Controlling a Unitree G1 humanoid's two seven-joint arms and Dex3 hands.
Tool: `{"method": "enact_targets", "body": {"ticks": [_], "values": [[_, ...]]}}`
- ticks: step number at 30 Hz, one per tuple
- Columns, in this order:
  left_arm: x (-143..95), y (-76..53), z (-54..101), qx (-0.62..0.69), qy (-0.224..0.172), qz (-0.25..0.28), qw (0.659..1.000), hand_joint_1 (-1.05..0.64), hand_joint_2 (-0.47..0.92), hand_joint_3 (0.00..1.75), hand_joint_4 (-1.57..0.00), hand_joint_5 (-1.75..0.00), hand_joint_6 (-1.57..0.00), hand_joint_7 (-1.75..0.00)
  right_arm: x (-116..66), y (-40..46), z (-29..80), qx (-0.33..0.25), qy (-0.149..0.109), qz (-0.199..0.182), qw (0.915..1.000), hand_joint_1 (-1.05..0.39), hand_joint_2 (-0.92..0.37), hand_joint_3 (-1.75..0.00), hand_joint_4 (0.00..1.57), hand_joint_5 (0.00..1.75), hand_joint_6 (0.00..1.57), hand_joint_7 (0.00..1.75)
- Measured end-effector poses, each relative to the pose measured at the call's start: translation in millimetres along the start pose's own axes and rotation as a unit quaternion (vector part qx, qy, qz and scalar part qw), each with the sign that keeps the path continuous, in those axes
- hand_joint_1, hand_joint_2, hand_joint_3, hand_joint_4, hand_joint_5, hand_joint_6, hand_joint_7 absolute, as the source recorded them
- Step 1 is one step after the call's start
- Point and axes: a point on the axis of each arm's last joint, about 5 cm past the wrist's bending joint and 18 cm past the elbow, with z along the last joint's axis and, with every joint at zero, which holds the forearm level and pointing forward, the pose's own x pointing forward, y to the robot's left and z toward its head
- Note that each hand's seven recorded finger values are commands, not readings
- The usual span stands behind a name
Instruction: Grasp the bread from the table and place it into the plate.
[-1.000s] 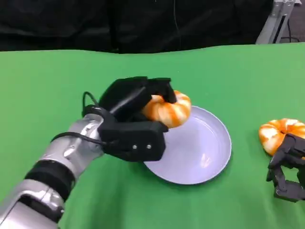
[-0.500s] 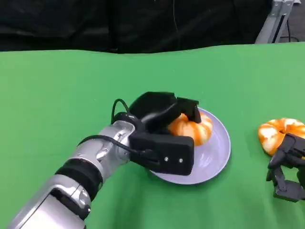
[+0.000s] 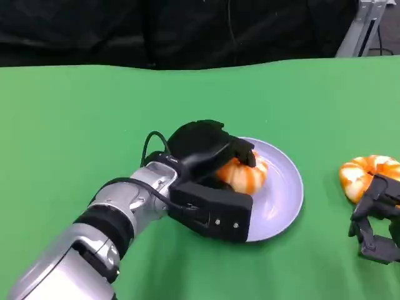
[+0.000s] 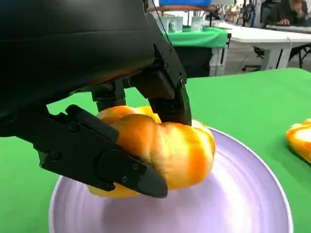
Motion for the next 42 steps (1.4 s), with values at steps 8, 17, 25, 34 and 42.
{"method": "enact_targets", "body": {"ticks": [8, 17, 25, 34, 42], "values": [[-3, 2.2, -4.7, 0.005, 0.005, 0.000, 1.000, -1.05, 0.92, 0.61, -0.01, 0.00, -0.18, 0.00, 0.0, 0.0, 0.0, 0.000, 0.000, 0.001, 1.0000, -0.06, -0.51, -1.22, 0.90, 1.68, 0.87, 1.45], [-4, 6.5, -8.6, 0.011, 0.005, 0.005, 1.000, -1.05, 0.92, 0.52, 0.00, 0.00, -0.10, -0.01, -0.2, -0.4, -0.2, 0.004, 0.000, 0.002, 1.0000, -0.06, -0.52, -1.20, 0.89, 1.67, 0.86, 1.45], [-11, 11.6, -9.5, -0.075, -0.022, 0.068, 0.995, -0.36, 0.92, 0.34, -0.80, -0.19, -0.72, -0.10, -0.3, -0.4, -0.1, 0.004, -0.001, -0.002, 1.0000, -0.06, -0.52, -1.21, 0.89, 1.67, 0.86, 1.46], [-48, 16.0, -28.9, -0.395, -0.022, 0.170, 0.903, -0.10, 0.48, 1.38, -0.80, -1.74, -0.72, -1.65, -0.5, -0.1, -0.1, 0.001, -0.001, -0.002, 1.0000, -0.06, -0.51, -1.23, 0.89, 1.68, 0.86, 1.46], [-89, 21.8, -44.1, -0.568, -0.014, 0.165, 0.807, -0.12, 0.56, 1.24, -0.84, -1.75, -0.72, -1.67, 0.3, 0.1, 0.0, 0.000, -0.002, -0.001, 1.0000, -0.06, -0.50, -1.25, 0.90, 1.69, 0.86, 1.47]]}}
